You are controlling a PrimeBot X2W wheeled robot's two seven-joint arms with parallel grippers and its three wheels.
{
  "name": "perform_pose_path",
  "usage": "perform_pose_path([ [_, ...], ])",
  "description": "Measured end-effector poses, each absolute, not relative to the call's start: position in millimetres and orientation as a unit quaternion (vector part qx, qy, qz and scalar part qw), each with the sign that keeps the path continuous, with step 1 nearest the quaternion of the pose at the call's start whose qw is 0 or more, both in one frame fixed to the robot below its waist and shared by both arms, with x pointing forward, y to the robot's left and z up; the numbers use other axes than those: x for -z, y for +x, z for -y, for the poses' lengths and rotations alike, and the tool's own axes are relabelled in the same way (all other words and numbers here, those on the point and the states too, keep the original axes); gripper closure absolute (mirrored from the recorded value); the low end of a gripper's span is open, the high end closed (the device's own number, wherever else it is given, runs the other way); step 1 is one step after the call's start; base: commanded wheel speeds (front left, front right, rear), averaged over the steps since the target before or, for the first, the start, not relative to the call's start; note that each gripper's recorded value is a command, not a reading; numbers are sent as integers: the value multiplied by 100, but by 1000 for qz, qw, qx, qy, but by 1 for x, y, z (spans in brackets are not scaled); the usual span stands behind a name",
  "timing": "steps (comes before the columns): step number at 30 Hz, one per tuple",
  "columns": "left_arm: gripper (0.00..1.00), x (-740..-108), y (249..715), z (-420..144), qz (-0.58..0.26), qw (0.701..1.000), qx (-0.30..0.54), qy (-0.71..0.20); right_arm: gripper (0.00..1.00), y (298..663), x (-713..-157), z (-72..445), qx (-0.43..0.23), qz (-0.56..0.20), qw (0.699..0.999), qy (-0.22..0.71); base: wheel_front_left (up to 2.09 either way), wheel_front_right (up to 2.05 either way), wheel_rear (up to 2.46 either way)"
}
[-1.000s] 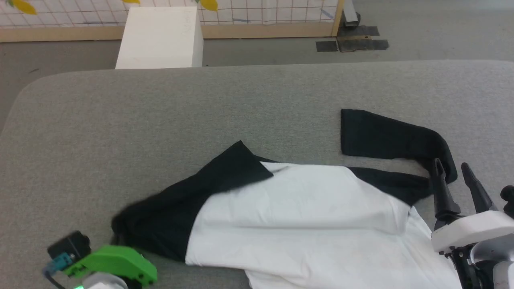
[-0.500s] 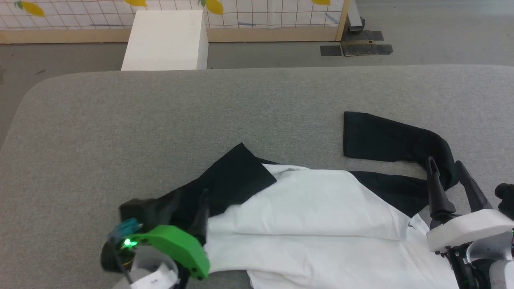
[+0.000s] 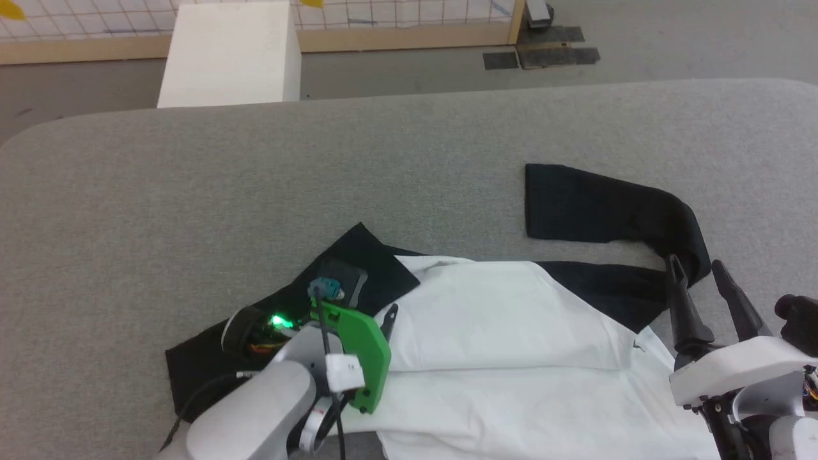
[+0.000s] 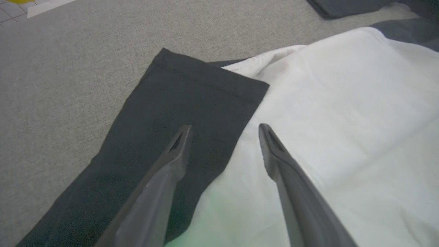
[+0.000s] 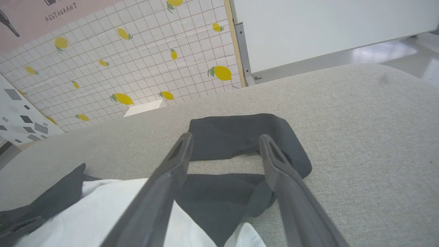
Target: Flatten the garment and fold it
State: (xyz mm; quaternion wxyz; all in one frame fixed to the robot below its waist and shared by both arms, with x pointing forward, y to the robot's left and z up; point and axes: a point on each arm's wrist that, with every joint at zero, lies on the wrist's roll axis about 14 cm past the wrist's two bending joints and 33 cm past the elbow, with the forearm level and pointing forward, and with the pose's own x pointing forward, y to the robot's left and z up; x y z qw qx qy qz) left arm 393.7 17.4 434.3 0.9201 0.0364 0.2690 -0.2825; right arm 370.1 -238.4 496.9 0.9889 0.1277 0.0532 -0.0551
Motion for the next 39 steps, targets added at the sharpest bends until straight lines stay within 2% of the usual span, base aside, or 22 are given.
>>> perform_pose_path([
  [7, 0, -407, 407, -13, -320, 899, 289, 75, 0, 370, -488, 246, 70, -59, 987, 133, 0, 0, 0],
  [15, 0, -403, 414, 4, -324, 896, 301, 51, 0, 368, -482, 255, 85, -65, 985, 132, 0, 0, 0],
  [16, 7, -405, 417, 4, -318, 898, 299, 48, 0, 369, -483, 256, 86, -62, 986, 131, 0, 0, 0],
  [17, 23, -408, 419, 4, -313, 901, 297, 43, 0, 369, -483, 256, 86, -61, 986, 131, 0, 0, 0],
  [18, 56, -409, 421, 4, -310, 903, 295, 42, 0, 369, -483, 255, 86, -62, 986, 132, 0, 0, 0],
  [19, 65, -410, 421, 3, -309, 904, 293, 38, 0, 369, -483, 255, 85, -63, 986, 132, 0, 0, 0],
  [21, 100, -413, 424, 1, -304, 907, 288, 32, 0, 370, -483, 254, 84, -62, 986, 133, 0, 0, 0],
  [27, 100, -437, 438, -7, -265, 928, 264, -16, 0, 372, -487, 251, 78, -57, 986, 134, 0, 0, 0],
  [31, 100, -464, 453, -29, -211, 951, 218, -58, 0, 373, -491, 248, 72, -51, 987, 135, 0, 0, 0],
  [36, 100, -486, 463, -106, -142, 980, 95, -106, 0, 376, -497, 243, 63, -44, 988, 136, 0, 0, 0],
  [39, 100, -486, 452, -164, -124, 985, 3, -118, 0, 377, -499, 243, 61, -41, 988, 136, 0, 0, 0],
])
